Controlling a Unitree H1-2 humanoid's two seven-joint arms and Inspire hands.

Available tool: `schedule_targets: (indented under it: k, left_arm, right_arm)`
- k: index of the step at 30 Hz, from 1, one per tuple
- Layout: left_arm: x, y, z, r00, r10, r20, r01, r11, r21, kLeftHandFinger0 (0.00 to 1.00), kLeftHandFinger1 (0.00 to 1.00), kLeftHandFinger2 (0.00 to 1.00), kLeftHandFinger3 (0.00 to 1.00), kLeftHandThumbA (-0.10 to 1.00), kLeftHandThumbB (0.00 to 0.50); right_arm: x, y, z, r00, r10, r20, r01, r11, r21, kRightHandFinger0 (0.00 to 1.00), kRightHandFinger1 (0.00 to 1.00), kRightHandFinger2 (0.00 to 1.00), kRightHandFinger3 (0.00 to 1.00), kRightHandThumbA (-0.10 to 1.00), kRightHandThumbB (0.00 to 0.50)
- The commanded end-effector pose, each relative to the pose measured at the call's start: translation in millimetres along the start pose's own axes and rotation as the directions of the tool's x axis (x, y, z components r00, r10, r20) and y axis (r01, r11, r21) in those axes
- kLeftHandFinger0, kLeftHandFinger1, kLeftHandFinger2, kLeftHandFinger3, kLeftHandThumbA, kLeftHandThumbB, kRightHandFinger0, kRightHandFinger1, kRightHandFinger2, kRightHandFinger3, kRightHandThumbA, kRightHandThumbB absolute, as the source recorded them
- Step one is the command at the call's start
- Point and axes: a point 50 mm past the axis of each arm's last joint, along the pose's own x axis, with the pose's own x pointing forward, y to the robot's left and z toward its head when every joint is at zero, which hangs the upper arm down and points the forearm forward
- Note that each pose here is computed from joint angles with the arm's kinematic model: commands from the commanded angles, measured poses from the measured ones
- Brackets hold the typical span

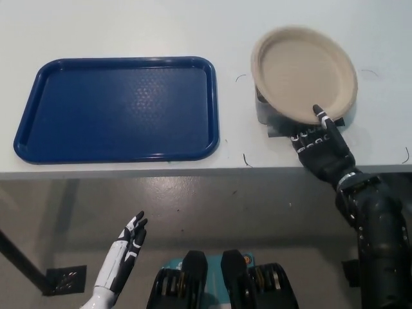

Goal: Use the right hand to pick up a plate from a leveled surface and place it into a tray on the left side

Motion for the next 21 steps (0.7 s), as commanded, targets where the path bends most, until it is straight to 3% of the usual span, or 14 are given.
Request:
schedule_targets:
  k: [1,2,3,4,6,7,15,19,21]
  left_arm:
    - [8,3,16,0.998,-0.002,0.07,0.001,1.0,0.015,1.0,1.0,1.0,1.0,1.0,0.093]
    - [7,3,16,0.998,-0.003,0.069,0.002,1.0,0.015,1.0,1.0,1.0,1.0,1.0,0.091]
    - [8,3,16,0.997,-0.003,0.071,0.002,1.0,0.014,1.0,1.0,1.0,1.0,1.0,0.091]
    - [8,3,16,0.997,-0.003,0.072,0.002,1.0,0.015,1.0,1.0,1.0,1.0,1.0,0.091]
    - [11,5,18,0.997,0.0,0.077,-0.001,1.0,0.016,1.0,1.0,1.0,1.0,1.0,0.089]
    - [12,5,18,0.997,0.0,0.078,-0.001,1.0,0.011,1.0,1.0,1.0,1.0,1.0,0.089]
    - [14,5,20,0.997,-0.005,0.081,0.005,1.0,0.006,1.0,1.0,1.0,1.0,1.0,0.088]
    - [14,5,20,0.996,-0.011,0.087,0.009,1.0,0.021,1.0,1.0,1.0,1.0,1.0,0.071]
    - [14,5,20,0.996,-0.014,0.086,0.012,1.0,0.021,1.0,1.0,1.0,1.0,1.0,0.071]
  right_arm:
    - [4,10,15,0.984,-0.178,0.019,0.179,0.98,-0.088,0.0,0.06,0.57,0.53,-0.1,0.01]
    - [3,9,14,0.984,-0.176,0.016,0.177,0.981,-0.082,0.0,0.11,0.57,0.47,-0.1,0.013]
    - [3,6,13,0.985,-0.171,0.011,0.172,0.982,-0.077,0.0,0.18,0.57,0.47,-0.1,0.013]
    - [2,5,13,0.985,-0.171,0.012,0.172,0.982,-0.076,0.0,0.18,0.56,0.55,-0.1,0.013]
    - [2,8,13,0.986,-0.168,0.013,0.168,0.983,-0.078,0.0,0.21,0.58,0.84,-0.1,0.019]
    - [2,8,13,0.986,-0.166,0.012,0.166,0.983,-0.073,0.0,0.21,0.59,0.91,-0.1,0.014]
    - [-24,16,6,0.994,-0.088,0.067,0.097,0.985,-0.146,0.0,0.22,0.62,0.88,-0.1,0.001]
    - [-54,44,1,0.992,0.003,0.123,0.024,0.974,-0.223,0.0,0.18,0.63,1.0,-0.1,0.039]
    - [-70,58,0,0.987,0.079,0.141,-0.036,0.958,-0.284,0.0,0.18,0.61,1.0,-0.1,0.012]
